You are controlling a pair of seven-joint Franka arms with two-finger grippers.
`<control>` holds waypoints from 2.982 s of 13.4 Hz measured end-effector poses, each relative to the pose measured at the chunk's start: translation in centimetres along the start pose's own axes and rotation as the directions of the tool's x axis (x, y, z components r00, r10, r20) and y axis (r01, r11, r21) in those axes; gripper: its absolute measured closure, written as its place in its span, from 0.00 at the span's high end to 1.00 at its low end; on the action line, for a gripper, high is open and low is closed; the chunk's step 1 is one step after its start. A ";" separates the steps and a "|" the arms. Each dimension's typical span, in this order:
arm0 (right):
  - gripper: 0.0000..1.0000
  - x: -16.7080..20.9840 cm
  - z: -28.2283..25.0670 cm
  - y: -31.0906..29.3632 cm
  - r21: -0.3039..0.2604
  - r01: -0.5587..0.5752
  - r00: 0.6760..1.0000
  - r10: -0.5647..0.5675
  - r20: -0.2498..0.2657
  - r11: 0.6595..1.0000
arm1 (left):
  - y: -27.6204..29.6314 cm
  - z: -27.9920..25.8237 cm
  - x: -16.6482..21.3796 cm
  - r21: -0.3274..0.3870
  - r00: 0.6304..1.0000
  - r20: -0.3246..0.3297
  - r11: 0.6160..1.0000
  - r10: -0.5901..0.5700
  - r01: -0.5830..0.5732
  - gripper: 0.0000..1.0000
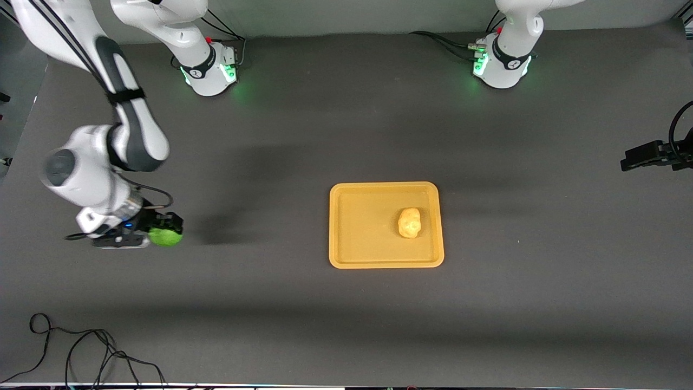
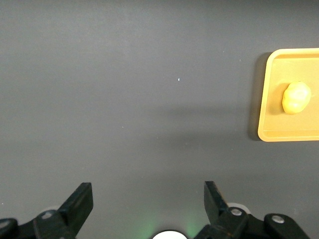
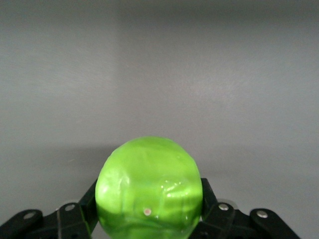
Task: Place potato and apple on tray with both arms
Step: 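Lower the right gripper around the green apple and close on it, then lift the apple with the right gripper and carry it onto the tray, then lower the apple beside the potato and open the right gripper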
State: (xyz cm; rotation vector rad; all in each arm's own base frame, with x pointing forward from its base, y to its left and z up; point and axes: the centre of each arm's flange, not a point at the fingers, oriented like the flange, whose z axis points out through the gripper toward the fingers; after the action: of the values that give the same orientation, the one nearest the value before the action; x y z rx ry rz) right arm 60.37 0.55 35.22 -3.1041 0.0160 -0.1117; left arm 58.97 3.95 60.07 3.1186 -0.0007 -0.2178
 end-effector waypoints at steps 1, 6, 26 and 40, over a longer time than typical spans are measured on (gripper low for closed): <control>0.79 1.0 -3.9 -0.3 0.007 0.004 1.000 -0.005 0.022 1.000 | 0.0 0.0 0.0 0.000 1.000 0.000 1.000 0.000 0.000 1.00; 0.79 4.1 -16.1 -4.1 0.023 0.070 0.997 -0.071 0.021 0.997 | 0.2 0.1 0.1 0.000 1.000 0.002 1.000 0.004 -0.004 1.00; 0.78 -5.7 8.5 -55.2 -0.036 -0.109 0.993 0.107 -0.046 0.993 | 0.7 0.7 0.7 -0.001 1.000 0.000 1.000 0.015 -0.015 1.00; 0.96 -6.2 17.5 -54.9 -0.045 -0.100 0.994 0.098 -0.041 0.994 | 0.7 1.5 1.3 -0.003 1.000 0.007 1.000 0.017 -0.017 1.00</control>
State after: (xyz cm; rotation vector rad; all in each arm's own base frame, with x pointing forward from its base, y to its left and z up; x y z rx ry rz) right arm 55.93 56.12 19.26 -3.1402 0.1763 -0.1702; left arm 60.08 3.19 58.41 3.1138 -0.0267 -0.2278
